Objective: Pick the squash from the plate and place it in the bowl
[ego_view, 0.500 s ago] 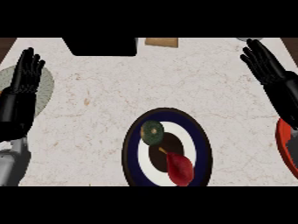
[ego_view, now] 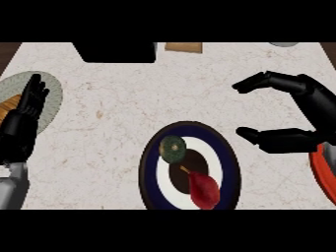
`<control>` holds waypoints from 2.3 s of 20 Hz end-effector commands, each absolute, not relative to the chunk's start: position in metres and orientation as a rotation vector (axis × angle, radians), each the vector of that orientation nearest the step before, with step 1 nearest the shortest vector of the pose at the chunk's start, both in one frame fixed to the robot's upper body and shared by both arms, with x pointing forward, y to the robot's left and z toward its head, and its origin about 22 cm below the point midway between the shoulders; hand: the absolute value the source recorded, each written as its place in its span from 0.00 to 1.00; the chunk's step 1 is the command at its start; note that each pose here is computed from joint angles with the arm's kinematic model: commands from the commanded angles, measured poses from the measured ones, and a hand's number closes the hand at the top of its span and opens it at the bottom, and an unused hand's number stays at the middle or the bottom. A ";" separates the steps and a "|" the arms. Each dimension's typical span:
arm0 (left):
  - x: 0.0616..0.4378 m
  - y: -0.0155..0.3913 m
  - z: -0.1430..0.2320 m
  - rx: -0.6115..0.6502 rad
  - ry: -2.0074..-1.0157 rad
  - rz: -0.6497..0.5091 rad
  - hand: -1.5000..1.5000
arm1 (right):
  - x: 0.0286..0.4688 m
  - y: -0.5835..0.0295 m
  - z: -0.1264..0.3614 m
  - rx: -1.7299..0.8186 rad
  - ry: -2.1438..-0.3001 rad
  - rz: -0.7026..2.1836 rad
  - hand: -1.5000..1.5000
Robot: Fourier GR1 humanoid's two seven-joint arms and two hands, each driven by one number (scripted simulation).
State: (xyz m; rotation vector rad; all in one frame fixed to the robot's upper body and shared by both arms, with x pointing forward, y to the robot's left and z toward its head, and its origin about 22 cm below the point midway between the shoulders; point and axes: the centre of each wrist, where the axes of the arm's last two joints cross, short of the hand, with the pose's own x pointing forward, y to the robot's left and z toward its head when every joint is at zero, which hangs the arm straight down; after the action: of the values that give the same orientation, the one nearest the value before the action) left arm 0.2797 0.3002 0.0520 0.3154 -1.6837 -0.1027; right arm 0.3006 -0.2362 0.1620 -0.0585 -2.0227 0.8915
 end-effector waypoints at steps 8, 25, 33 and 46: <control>0.273 0.323 0.064 0.348 -1.572 -0.071 0.50 | 0.217 -0.247 0.038 -0.261 -2.041 1.002 0.00; 0.280 0.292 0.058 0.313 -1.580 -0.078 0.50 | 0.267 -0.162 0.162 -0.438 -1.714 1.394 0.00; 0.282 0.306 0.055 0.338 -1.568 -0.080 0.50 | 0.292 -0.094 0.170 -0.411 -1.460 1.613 0.00; 0.260 0.317 0.061 0.318 -1.574 -0.084 0.50 | 0.319 -0.064 0.110 -0.425 -1.152 1.797 0.00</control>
State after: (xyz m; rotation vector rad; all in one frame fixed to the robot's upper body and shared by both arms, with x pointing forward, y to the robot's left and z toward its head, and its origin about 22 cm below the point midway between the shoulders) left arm 0.2777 0.3035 0.0610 0.3191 -1.5676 -0.0778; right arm 0.3155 -0.0729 0.1243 -0.3888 -1.2152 1.7622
